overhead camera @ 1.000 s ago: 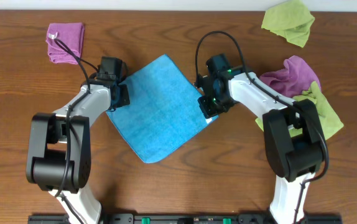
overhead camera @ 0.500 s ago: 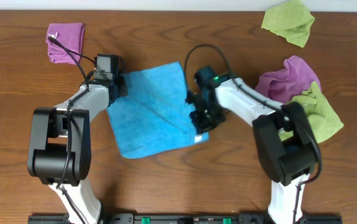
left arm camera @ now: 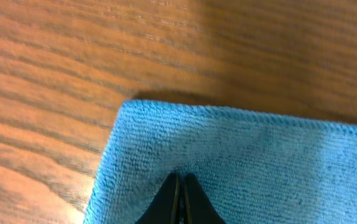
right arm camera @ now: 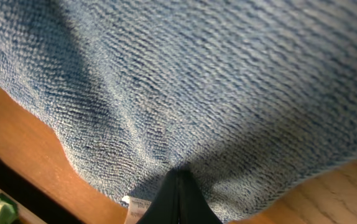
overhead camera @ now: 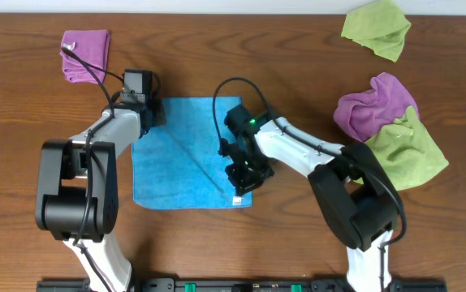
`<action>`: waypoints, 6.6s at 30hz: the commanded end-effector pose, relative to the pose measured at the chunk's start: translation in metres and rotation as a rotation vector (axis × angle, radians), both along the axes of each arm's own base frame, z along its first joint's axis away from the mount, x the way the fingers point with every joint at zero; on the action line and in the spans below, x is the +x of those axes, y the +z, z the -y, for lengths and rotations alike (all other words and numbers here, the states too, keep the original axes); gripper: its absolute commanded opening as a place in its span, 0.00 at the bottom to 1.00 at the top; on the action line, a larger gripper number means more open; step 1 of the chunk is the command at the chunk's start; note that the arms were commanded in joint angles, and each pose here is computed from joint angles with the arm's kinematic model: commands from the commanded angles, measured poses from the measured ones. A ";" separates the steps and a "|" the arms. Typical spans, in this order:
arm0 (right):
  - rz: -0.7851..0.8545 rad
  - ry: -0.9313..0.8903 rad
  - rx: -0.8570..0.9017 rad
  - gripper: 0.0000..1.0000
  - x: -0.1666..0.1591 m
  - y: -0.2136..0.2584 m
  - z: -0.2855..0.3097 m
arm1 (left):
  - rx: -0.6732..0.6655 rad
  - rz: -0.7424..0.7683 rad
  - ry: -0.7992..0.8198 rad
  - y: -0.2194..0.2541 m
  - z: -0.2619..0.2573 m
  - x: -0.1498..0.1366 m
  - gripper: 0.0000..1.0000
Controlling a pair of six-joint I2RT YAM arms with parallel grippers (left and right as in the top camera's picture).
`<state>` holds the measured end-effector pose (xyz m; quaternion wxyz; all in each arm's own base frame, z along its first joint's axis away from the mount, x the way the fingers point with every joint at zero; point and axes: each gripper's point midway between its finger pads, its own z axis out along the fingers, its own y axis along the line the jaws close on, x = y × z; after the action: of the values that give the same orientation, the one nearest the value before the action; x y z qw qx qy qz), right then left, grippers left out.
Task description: Fold the cloth
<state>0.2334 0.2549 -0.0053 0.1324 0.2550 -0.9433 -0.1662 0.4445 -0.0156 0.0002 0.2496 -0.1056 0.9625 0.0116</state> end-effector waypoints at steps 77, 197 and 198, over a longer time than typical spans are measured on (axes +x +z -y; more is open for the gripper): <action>0.098 -0.241 0.188 0.42 0.011 0.029 0.078 | -0.445 -0.323 0.263 -0.002 0.026 -0.244 0.06; 0.614 -0.191 0.167 0.01 0.232 0.098 -0.019 | -0.319 -0.180 0.179 0.068 0.001 -0.033 0.06; 0.627 -0.161 0.147 0.01 0.231 0.094 -0.021 | -0.319 -0.183 0.174 0.066 0.004 -0.032 0.06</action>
<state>0.4664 0.2664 0.0872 -0.1762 0.1815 -0.9466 -0.1996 0.4092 -0.0198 0.0774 0.1447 -0.2174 0.9554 -0.1381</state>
